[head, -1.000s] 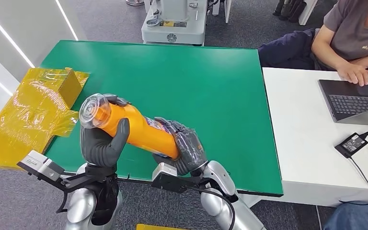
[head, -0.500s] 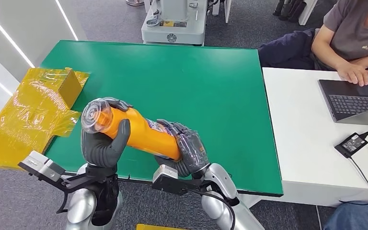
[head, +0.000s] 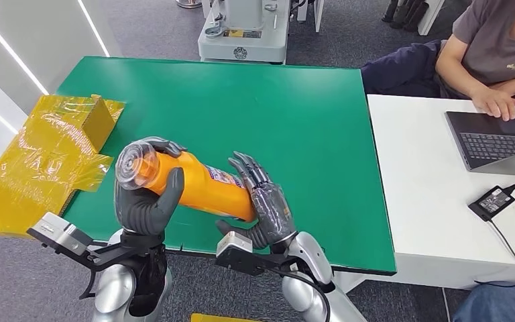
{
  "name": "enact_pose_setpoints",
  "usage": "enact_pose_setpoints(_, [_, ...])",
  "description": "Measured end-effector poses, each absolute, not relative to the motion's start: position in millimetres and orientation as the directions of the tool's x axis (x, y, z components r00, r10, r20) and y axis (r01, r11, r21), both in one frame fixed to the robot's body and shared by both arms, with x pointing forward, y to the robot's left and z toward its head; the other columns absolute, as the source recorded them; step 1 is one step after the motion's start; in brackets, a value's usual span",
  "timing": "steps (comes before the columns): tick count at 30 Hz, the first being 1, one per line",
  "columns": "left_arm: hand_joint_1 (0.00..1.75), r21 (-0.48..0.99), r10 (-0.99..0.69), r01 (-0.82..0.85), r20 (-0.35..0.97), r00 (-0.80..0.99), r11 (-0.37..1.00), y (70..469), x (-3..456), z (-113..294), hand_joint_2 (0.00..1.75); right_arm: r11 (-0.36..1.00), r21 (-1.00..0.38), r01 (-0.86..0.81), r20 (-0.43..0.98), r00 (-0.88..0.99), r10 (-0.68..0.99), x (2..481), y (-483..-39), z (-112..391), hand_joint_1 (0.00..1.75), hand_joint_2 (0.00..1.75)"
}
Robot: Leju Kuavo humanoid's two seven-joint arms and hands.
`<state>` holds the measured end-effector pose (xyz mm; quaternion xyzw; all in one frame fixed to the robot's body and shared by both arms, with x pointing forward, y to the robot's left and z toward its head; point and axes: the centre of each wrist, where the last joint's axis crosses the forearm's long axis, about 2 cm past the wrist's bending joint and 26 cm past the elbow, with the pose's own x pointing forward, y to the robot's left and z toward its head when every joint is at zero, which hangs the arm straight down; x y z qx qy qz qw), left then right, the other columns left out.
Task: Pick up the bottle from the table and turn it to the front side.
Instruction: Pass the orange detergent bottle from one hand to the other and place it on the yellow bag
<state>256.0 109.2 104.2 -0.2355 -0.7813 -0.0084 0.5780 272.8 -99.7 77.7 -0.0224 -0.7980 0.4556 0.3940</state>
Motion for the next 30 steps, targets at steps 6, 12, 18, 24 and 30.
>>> enact_pose_setpoints(6, [1.75,-0.266,0.362,0.359,0.903,-0.233,0.895,109.6,256.2,104.1,1.75,0.673,-0.685,-0.278,0.623,-0.702,0.344,272.5,-97.5,86.3,0.0,1.75])
enact_pose_setpoints(12, [1.75,-0.268,0.359,0.338,0.9,-0.246,0.902,110.8,256.2,103.4,1.75,0.774,-0.58,-0.254,0.656,-0.71,0.258,265.0,-94.1,96.7,0.0,1.75])
enact_pose_setpoints(18, [1.75,-0.218,0.307,0.291,0.899,-0.312,0.932,113.3,257.2,102.9,1.75,0.833,-0.493,-0.249,0.67,-0.719,0.181,258.4,-90.4,109.8,0.0,1.75])
enact_pose_setpoints(24, [1.75,-0.137,0.222,0.25,0.908,-0.356,0.959,120.8,264.5,105.4,1.75,0.856,-0.453,-0.248,0.673,-0.725,0.147,253.3,-89.1,115.4,0.0,1.75])
enact_pose_setpoints(30, [1.75,-0.054,0.142,0.211,0.891,-0.431,0.976,134.1,290.9,121.5,1.75,0.864,-0.439,-0.248,0.671,-0.73,0.131,252.1,-88.0,118.5,0.0,1.75])
